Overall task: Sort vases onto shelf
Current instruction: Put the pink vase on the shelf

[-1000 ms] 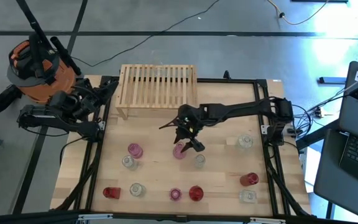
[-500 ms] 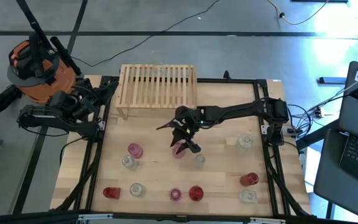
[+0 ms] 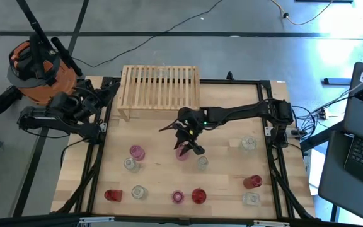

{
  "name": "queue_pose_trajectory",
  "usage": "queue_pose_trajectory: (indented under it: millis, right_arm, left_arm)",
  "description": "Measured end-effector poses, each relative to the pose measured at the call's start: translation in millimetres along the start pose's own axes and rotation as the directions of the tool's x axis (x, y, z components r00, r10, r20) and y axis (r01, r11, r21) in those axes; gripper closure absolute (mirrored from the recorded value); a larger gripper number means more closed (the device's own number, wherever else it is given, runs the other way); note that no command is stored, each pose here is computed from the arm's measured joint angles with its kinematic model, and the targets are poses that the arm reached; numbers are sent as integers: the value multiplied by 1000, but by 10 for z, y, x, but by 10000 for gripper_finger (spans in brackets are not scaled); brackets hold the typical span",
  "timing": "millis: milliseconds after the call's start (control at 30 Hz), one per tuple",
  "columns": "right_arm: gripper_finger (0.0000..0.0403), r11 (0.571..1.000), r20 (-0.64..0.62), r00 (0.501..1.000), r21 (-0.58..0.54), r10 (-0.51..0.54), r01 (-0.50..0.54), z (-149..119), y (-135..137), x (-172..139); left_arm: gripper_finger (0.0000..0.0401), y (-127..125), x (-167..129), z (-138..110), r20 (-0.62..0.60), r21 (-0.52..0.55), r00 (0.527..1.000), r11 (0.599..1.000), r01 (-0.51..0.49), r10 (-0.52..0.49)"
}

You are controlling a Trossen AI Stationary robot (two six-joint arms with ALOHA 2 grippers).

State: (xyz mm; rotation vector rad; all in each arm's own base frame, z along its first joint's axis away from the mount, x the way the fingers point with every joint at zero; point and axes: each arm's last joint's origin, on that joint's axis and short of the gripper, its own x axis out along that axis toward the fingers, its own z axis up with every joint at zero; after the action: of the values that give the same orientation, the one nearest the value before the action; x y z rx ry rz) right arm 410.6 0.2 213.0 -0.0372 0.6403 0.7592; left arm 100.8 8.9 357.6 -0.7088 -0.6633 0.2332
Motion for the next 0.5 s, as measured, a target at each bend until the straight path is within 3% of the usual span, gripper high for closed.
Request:
queue_pose_trajectory:
  millis: [200,500]
  right_arm:
    - [303,997,-54,999,-70,5,-9,237,28,-139]
    - [303,945,-123,980,-306,-158,114,778,45,-597]
  left_arm:
    - [386,6,0,-2,2,3,1000,1000,-12,12]
    - [386,9,-1,-1,8,4,1000,1000,-22,22]
